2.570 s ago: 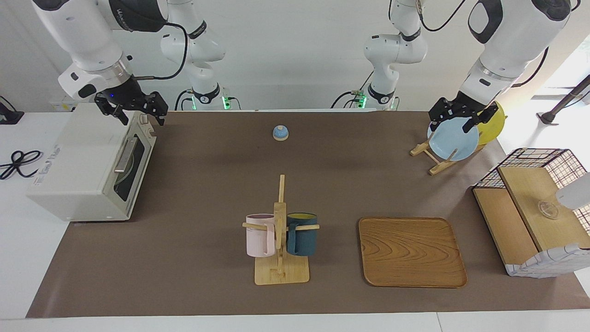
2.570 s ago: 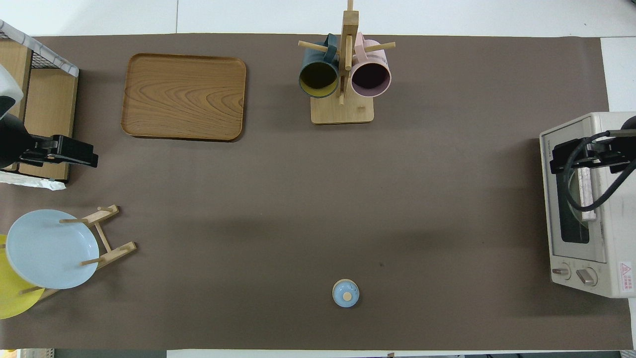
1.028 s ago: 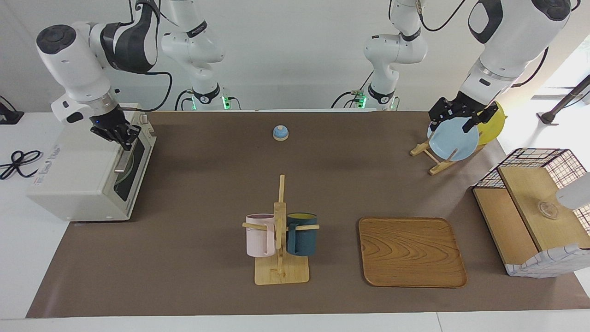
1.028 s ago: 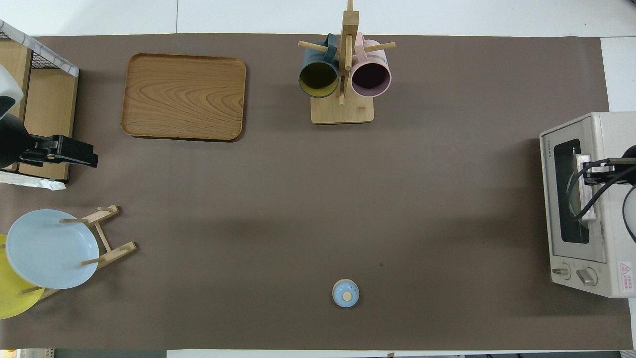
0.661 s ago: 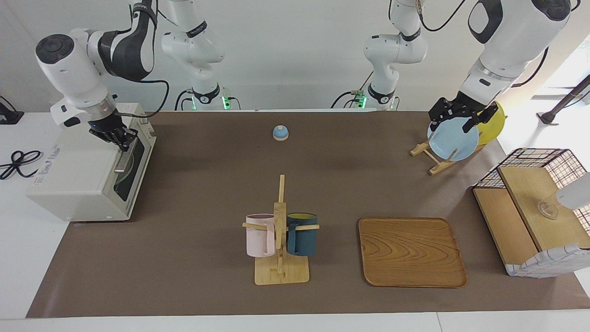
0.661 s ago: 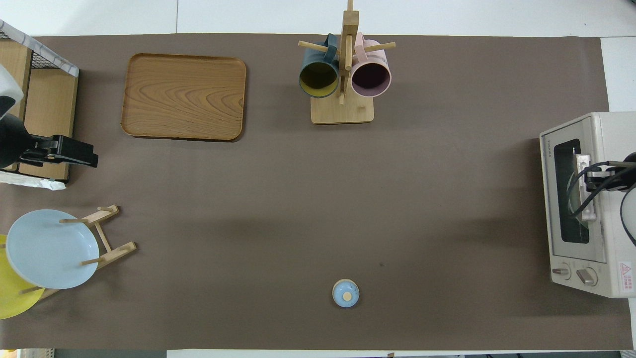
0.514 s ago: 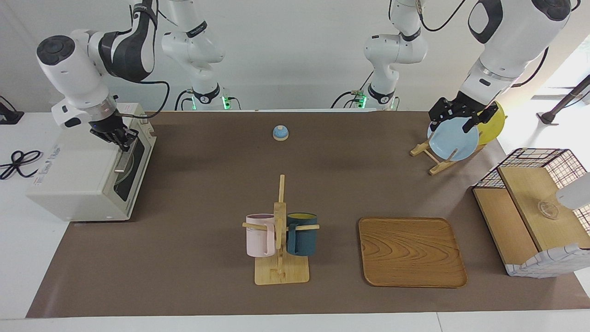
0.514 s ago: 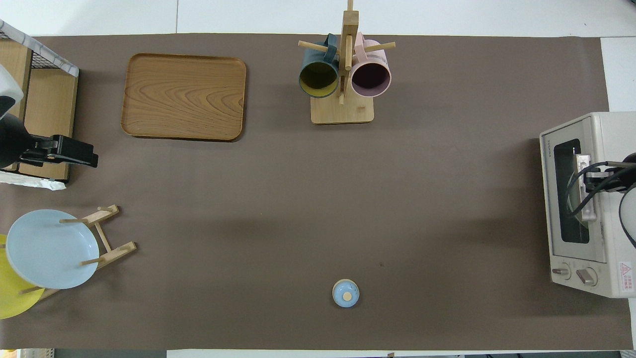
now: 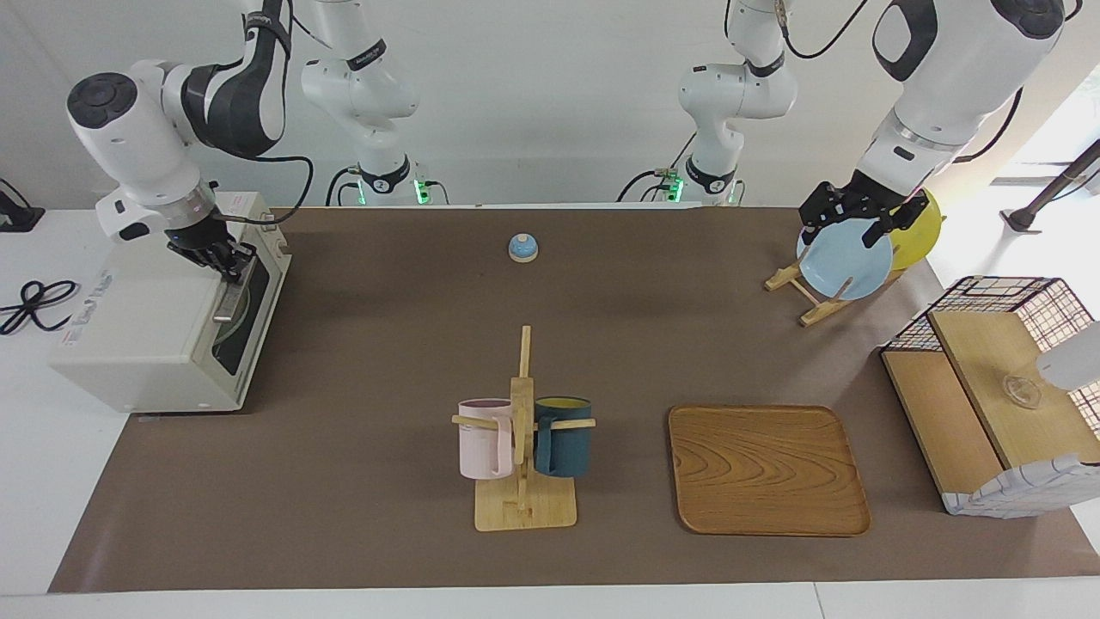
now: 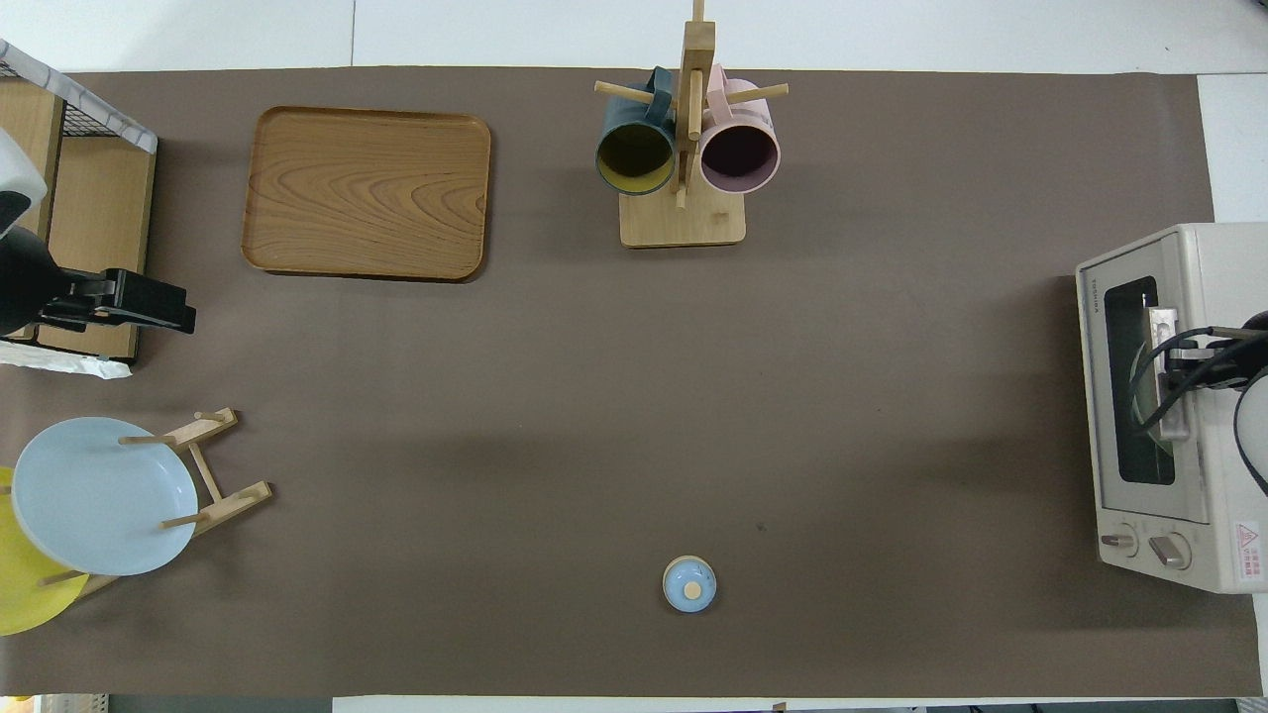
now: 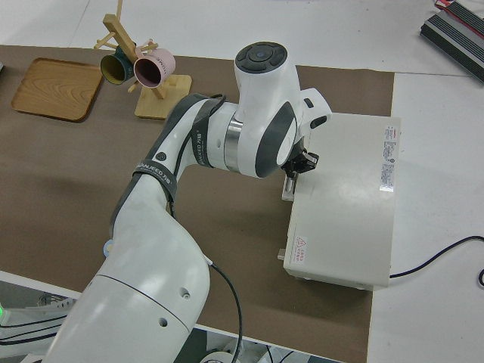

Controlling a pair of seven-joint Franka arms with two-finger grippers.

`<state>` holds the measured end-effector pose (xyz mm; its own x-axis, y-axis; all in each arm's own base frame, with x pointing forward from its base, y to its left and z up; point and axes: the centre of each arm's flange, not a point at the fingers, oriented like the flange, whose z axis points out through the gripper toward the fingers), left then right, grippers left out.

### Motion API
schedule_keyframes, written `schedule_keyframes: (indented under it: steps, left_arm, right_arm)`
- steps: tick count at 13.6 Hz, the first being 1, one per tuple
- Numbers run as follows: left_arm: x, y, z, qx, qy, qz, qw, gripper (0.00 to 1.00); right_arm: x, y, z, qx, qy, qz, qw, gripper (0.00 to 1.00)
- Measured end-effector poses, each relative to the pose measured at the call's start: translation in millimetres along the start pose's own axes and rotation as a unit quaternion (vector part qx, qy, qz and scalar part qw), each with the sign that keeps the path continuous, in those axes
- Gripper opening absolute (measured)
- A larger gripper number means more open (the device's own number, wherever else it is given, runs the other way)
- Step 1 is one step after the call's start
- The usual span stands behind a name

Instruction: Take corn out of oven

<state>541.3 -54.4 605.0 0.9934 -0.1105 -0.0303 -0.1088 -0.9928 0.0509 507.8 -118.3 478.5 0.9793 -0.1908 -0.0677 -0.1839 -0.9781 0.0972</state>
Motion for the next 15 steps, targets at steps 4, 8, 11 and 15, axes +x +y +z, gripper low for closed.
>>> schedule_keyframes:
  steps: [4, 8, 11, 15]
  left_arm:
    - [0.0, 0.0, 0.0, 0.000, 0.000, 0.000, 1.000, 1.00]
    - [0.0, 0.0, 0.0, 0.000, 0.000, 0.000, 1.000, 1.00]
    - [0.0, 0.0, 0.0, 0.000, 0.000, 0.000, 1.000, 1.00]
    - [0.0, 0.0, 0.0, 0.000, 0.000, 0.000, 1.000, 1.00]
  right_arm:
    - [-0.8, -0.2, 3.0, 0.000, -0.002, -0.003, 1.000, 0.01]
    - [-1.5, 1.6, 4.9, 0.000, 0.002, -0.031, 1.000, 0.01]
    - [-1.9, 1.5, 5.1, 0.000, 0.003, -0.036, 0.999, 0.01]
    - [-2.0, -0.9, 5.4, 0.000, 0.003, -0.041, 0.999, 0.01]
